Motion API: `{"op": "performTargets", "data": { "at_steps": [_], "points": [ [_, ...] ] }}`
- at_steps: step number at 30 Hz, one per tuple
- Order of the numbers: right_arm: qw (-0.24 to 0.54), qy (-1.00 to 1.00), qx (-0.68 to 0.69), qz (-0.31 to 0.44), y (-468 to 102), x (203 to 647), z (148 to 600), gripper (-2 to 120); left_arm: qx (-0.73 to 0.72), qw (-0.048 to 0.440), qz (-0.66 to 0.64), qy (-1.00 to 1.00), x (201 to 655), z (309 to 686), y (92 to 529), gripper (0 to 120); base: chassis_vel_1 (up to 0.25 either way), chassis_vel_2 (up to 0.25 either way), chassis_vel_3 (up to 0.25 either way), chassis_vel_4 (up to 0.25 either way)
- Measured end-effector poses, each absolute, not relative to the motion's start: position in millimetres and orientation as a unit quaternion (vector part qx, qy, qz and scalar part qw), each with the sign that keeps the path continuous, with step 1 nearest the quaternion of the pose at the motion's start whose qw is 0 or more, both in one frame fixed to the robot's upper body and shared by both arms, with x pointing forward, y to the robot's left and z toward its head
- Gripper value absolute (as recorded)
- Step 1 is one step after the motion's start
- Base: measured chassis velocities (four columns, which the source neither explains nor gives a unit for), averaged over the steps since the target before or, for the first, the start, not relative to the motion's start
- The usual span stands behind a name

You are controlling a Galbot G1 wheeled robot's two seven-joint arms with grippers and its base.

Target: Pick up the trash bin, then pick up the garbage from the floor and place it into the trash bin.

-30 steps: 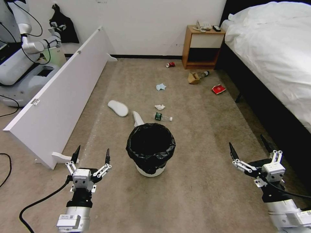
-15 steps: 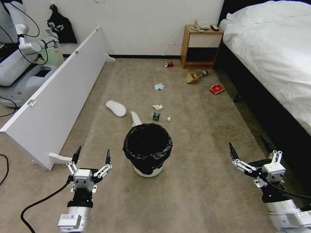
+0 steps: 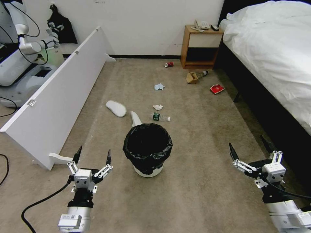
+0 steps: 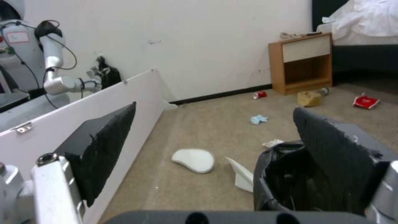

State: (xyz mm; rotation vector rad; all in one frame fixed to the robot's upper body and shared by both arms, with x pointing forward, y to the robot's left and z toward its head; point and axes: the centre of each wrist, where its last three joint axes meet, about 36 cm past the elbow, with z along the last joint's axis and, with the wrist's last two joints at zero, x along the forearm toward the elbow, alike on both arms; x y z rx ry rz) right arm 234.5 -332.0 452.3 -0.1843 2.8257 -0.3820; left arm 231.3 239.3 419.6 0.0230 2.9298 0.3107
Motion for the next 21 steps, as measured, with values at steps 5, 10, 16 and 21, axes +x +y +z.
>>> {"op": "performTargets", "data": {
  "at_steps": [5, 10, 16, 21],
  "points": [
    [0.142, 0.979, -0.063, -0.133, -332.6, 234.4, 452.7, 100, 0.008, 0.098, 0.105, 0.99, 231.3, 419.7, 239.4, 100, 0.0, 0.0, 0.0, 0.0],
    [0.14, 0.979, -0.06, -0.135, -333.5, 233.4, 453.1, 100, 0.009, 0.098, 0.105, 0.99, 231.5, 419.6, 239.5, 100, -0.086, 0.093, 0.092, -0.104],
    [0.14, 0.979, -0.059, -0.136, -333.4, 233.2, 453.3, 100, 0.009, 0.098, 0.105, 0.99, 231.5, 419.4, 239.4, 100, -0.197, 0.186, 0.205, -0.178],
    [0.143, 0.979, -0.06, -0.134, -332.5, 233.3, 453.5, 100, 0.008, 0.098, 0.104, 0.99, 231.1, 419.2, 238.8, 100, -0.25, 0.247, 0.245, -0.25]
  ]
}}
